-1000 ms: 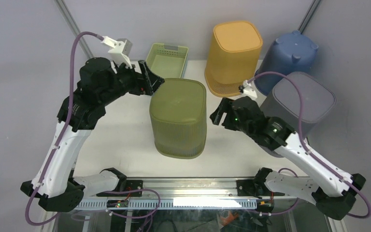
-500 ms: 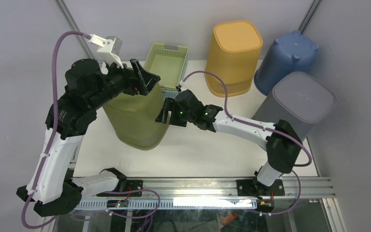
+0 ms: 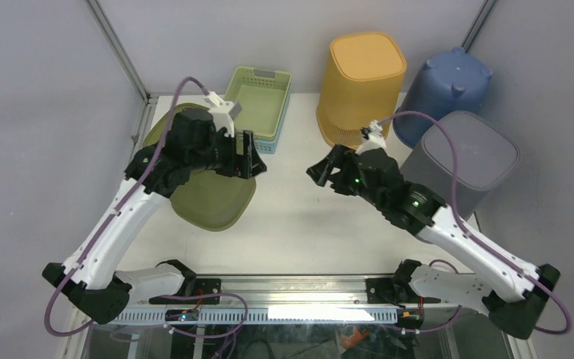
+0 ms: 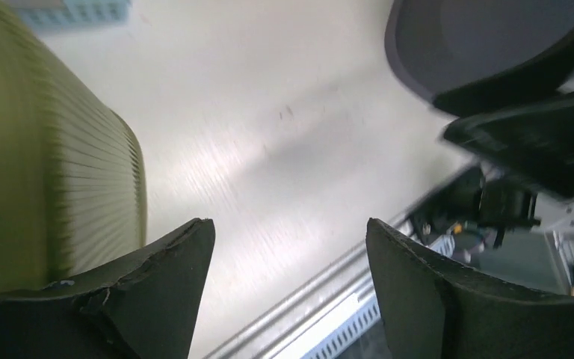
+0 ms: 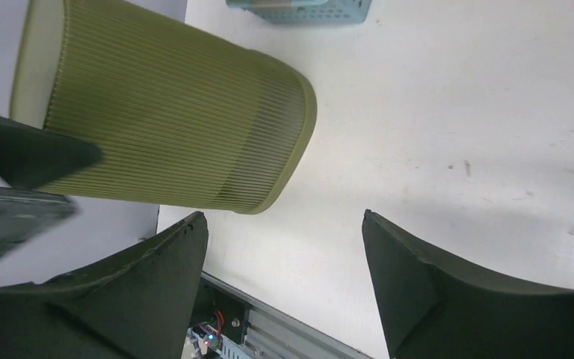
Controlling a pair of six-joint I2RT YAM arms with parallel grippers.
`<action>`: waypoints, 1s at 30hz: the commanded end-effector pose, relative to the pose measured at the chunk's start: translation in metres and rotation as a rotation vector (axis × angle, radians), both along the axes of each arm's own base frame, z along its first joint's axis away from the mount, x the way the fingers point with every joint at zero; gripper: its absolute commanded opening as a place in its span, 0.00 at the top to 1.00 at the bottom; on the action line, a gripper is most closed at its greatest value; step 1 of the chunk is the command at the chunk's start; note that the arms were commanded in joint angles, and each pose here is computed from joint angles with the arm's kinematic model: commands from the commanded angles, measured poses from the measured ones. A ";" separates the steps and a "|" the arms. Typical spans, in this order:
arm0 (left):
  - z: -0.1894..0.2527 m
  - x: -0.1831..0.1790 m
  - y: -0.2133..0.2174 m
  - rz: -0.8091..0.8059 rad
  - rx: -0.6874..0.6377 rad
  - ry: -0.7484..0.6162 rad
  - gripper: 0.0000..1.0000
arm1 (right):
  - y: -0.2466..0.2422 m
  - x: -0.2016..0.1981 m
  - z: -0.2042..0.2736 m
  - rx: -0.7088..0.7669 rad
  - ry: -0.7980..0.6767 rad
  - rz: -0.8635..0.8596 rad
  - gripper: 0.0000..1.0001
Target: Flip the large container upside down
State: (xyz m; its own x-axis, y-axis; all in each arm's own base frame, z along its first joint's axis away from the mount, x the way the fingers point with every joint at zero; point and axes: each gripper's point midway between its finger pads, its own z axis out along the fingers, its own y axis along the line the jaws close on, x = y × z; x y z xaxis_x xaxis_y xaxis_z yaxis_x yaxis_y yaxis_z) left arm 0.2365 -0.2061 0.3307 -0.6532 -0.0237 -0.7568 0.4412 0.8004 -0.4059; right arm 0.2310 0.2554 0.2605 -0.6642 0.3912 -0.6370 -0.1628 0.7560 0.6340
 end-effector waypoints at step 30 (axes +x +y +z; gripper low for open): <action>-0.093 0.165 0.101 0.516 0.251 0.107 0.19 | -0.078 -0.036 -0.005 -0.037 0.010 -0.169 0.21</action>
